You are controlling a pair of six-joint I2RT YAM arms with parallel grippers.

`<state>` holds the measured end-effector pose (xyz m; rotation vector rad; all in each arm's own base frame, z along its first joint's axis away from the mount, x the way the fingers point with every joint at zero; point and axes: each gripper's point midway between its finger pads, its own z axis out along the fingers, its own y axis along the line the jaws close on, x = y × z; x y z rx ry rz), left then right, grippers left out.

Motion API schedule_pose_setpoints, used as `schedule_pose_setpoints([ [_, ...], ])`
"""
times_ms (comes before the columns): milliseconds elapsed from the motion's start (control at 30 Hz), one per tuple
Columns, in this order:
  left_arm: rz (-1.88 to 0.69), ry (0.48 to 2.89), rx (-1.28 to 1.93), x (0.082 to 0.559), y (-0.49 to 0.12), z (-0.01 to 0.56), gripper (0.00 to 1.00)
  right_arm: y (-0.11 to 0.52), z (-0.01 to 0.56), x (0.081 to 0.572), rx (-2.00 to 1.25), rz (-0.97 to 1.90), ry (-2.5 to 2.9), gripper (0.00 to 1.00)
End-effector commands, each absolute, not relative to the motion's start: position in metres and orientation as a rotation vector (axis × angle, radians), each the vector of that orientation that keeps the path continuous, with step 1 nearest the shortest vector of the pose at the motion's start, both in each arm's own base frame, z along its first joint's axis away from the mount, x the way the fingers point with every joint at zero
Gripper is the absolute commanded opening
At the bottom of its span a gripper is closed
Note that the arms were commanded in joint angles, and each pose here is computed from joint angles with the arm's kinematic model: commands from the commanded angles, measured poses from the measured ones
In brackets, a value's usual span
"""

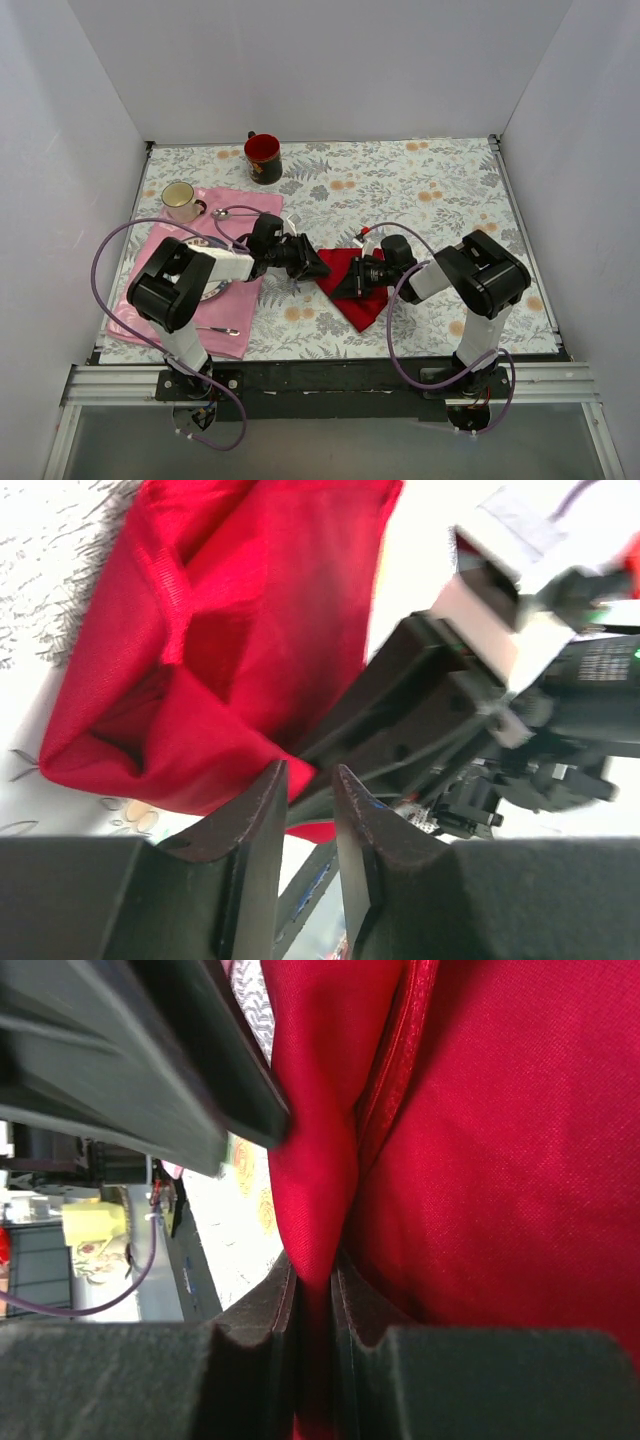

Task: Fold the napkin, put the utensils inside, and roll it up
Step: Roll the napkin with the utensil

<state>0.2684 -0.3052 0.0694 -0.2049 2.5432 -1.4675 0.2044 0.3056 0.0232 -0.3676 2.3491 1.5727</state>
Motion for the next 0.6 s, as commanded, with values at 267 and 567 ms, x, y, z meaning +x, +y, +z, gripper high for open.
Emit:
schedule_pose_setpoints([
  [267,-1.320,2.617,-0.276,0.270,-0.293,0.026,0.21,0.278,0.008,0.216,-0.587,1.065,2.555,0.37],
  [567,-1.297,2.669,-0.292,0.268,-0.290,0.015,0.20,0.260,0.044,0.229,-0.876,0.579,2.546,0.70],
])
